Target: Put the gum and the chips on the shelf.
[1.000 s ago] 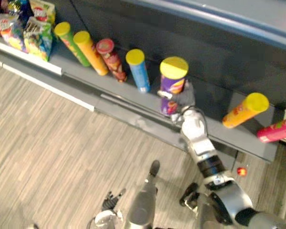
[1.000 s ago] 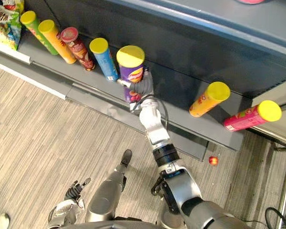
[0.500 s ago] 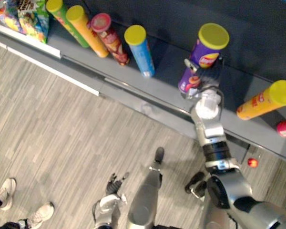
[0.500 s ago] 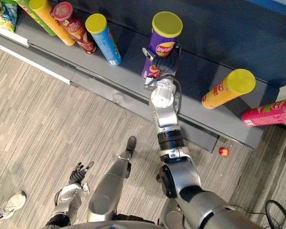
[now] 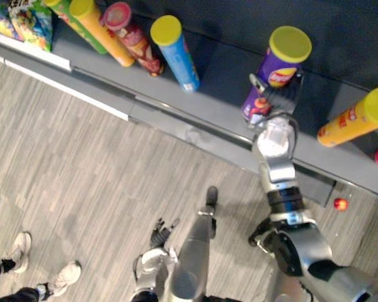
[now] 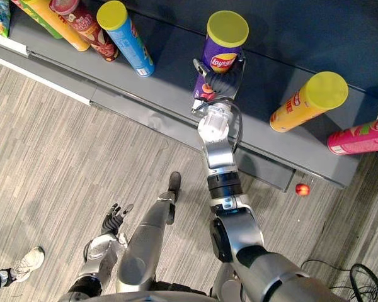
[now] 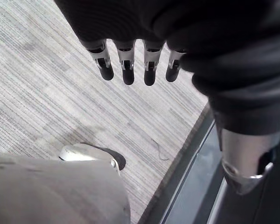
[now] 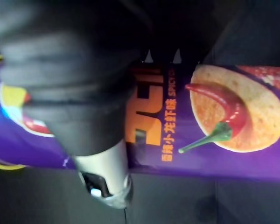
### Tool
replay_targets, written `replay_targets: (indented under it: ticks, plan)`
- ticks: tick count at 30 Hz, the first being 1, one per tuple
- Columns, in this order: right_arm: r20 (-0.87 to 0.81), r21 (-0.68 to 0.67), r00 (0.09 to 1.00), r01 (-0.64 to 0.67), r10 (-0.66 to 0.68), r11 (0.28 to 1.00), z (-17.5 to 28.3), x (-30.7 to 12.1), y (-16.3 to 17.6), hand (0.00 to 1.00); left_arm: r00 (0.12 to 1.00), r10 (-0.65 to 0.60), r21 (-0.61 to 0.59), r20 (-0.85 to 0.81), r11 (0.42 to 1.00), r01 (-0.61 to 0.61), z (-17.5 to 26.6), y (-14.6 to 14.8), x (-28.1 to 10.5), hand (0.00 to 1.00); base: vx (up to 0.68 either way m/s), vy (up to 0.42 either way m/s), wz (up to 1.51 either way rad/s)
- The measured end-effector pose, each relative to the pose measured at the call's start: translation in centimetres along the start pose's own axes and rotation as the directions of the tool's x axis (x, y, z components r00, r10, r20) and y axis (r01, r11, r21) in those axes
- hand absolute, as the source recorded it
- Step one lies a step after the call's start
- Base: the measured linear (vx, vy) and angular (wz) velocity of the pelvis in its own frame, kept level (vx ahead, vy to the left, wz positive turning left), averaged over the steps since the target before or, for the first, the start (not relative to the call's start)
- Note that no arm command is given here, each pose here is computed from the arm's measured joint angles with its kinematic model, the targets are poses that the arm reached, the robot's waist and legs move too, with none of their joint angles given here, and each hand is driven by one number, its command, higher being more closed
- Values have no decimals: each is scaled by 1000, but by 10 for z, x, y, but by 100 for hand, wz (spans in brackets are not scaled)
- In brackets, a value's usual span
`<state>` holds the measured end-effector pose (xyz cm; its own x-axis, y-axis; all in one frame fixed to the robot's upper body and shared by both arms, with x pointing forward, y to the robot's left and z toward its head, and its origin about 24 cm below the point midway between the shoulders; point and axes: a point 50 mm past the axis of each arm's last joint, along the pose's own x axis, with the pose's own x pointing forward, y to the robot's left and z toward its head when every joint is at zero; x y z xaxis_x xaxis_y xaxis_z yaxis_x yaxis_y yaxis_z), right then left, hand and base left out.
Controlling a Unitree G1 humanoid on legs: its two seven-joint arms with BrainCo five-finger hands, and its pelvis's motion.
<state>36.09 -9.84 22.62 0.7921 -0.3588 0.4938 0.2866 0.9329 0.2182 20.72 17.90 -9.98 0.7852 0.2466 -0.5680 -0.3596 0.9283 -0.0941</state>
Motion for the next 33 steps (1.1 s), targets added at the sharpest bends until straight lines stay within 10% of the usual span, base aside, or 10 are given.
replay_targets:
  ticks: [33]
  plan:
    - [99, 3, 982, 164, -163, 986, 31, 42, -30, 100, 996, -66, -45, 56, 997, 68, 12, -21, -1, 0, 23, -37, 5]
